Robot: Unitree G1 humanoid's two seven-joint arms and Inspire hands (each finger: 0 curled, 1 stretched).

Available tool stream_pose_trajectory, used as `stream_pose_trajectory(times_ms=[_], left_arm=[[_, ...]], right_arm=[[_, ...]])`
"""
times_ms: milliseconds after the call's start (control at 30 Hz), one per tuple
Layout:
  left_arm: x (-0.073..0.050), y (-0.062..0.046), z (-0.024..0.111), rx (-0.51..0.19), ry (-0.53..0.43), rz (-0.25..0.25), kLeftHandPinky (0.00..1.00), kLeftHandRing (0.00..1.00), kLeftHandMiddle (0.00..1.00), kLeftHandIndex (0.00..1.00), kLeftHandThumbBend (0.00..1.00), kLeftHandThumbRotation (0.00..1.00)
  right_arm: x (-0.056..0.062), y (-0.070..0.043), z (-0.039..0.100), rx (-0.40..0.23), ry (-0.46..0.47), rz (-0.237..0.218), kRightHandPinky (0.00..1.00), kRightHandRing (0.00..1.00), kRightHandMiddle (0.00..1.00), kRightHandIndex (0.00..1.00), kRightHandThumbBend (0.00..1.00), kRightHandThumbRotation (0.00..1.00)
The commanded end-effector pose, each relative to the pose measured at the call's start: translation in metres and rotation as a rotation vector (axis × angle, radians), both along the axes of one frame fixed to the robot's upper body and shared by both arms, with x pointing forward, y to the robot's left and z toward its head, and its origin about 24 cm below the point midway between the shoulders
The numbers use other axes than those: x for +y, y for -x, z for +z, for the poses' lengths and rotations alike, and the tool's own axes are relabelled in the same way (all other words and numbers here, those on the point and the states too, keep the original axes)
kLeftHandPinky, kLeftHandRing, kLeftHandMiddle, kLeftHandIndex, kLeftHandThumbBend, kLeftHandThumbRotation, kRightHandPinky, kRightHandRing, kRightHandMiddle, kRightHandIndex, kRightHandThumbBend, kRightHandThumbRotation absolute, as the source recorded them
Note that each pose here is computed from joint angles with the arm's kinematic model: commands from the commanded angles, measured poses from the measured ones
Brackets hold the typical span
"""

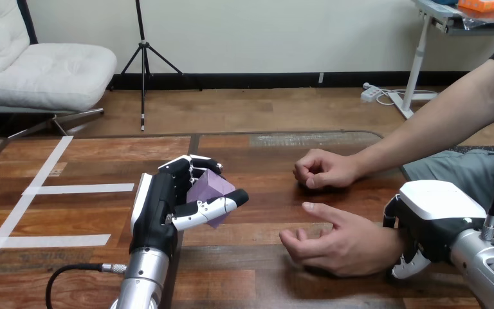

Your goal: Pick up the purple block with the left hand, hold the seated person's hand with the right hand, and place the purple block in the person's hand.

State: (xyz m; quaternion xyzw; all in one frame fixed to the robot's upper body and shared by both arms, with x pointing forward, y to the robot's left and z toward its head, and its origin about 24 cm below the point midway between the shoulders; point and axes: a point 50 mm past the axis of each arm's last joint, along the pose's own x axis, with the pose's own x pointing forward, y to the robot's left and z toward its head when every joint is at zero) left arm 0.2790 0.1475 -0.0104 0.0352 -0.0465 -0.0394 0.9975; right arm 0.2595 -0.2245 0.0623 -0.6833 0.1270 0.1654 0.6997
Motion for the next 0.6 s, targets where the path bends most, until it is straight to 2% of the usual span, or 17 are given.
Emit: stream_pose_trajectory(times_ms=[0, 567], left_arm=[[-0.0087, -0.0180, 0.0228, -0.093, 0.005, -0.027, 0.33, 0.39, 0.48, 0.49, 0.86, 0.11], [-0.0101, -0.0179, 0.0222, -0.089, 0.005, -0.026, 0.33, 0.39, 0.48, 0.49, 0.86, 0.11]], right_arm=[[0.0109, -0.0180, 0.0331, -0.141, -0.021, 0.056, 0.34, 0.42, 0.49, 0.50, 0.71, 0.00], [0.0146, -0.0236, 0.0388, -0.168, -0.016, 0.081, 0.36, 0.43, 0.50, 0.52, 0.73, 0.00]])
